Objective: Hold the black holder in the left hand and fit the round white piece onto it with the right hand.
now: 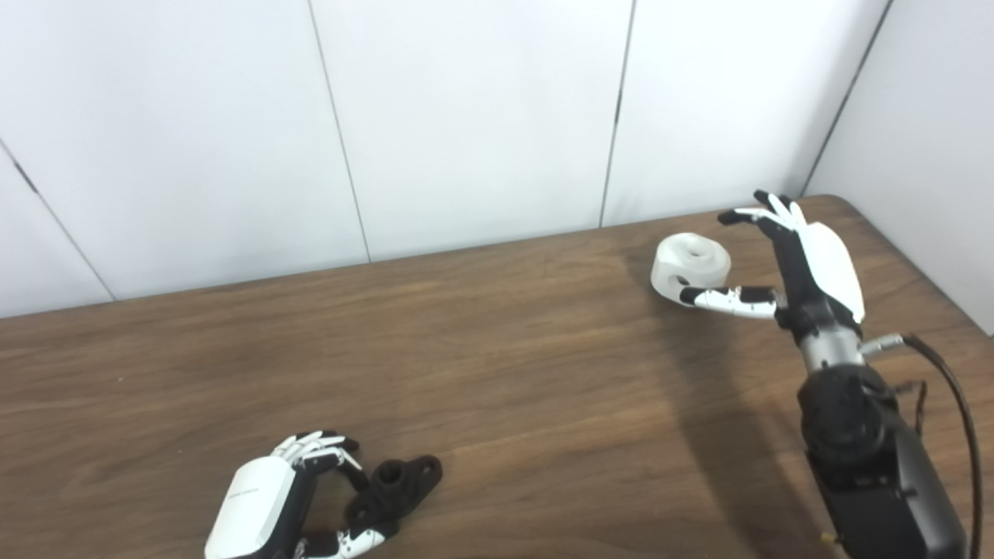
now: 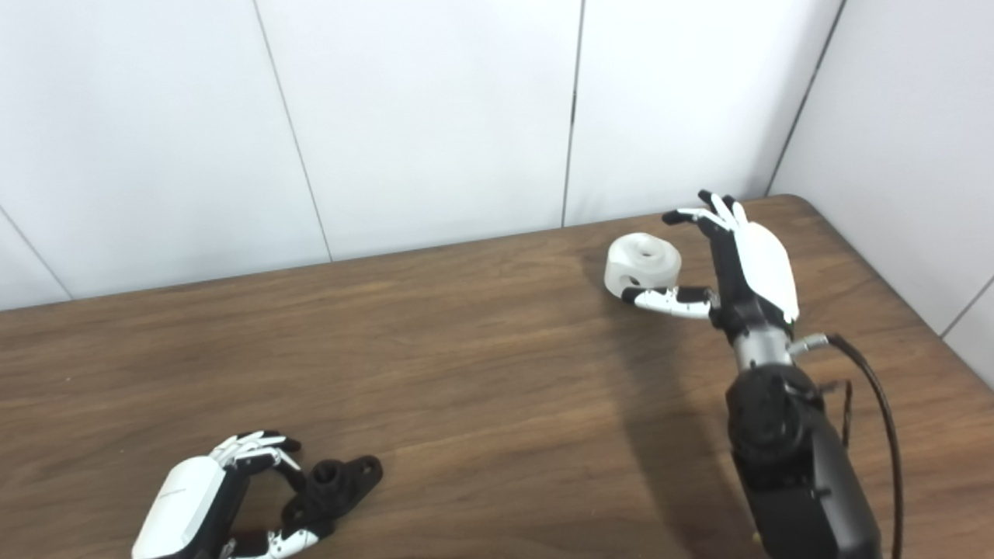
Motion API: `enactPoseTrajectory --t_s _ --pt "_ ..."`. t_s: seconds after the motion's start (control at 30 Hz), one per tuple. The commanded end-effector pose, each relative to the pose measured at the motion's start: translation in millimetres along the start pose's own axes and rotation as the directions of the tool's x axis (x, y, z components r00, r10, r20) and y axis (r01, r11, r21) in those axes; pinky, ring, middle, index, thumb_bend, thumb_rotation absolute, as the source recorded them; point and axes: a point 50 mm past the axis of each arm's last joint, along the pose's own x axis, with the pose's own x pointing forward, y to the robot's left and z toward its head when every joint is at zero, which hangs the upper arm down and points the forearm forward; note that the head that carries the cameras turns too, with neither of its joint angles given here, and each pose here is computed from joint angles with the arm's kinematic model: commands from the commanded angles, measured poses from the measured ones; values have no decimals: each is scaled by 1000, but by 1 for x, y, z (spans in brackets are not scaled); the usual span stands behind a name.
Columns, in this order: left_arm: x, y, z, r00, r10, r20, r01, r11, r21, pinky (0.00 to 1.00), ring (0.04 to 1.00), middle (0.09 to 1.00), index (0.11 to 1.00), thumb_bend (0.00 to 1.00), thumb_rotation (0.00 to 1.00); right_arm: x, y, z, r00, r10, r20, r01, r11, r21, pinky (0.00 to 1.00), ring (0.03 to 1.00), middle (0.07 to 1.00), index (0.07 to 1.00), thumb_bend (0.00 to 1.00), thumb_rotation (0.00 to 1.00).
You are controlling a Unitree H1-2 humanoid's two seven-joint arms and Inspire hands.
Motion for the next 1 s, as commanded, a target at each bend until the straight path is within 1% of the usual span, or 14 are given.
enactPoseTrajectory --t_s 0.0,0.17,0.3,0.47,0.7,0.97 --pt "-8 0 -6 999 -51 -17 51 998 27 886 827 752 484 521 46 23 -13 11 998 -37 48 39 998 -40 999 1000 973 742 845 260" --pt "-8 1 -7 998 -57 -18 58 998 26 885 827 750 484 521 46 47 -10 7 1000 9 7 -8 992 -126 1000 1000 999 775 892 280" --pt "-8 1 -7 998 -60 -21 60 998 26 883 826 749 484 521 46 62 -8 4 1000 26 -17 -28 984 -176 1000 1000 1000 780 899 303" --pt "-8 2 -7 998 -62 -19 63 998 27 882 827 747 484 521 46 74 -3 1 998 33 -45 -41 978 -204 1000 1000 1000 779 904 319" --pt "-9 1 -6 998 -67 -16 68 997 29 883 829 746 484 521 45 81 1 -5 997 31 -71 -46 974 -220 1000 1000 989 766 896 293" --pt "-8 2 -6 997 -69 -17 69 997 29 877 827 745 484 521 45 83 4 -12 995 32 -91 -52 972 -230 1000 1000 975 742 894 287"
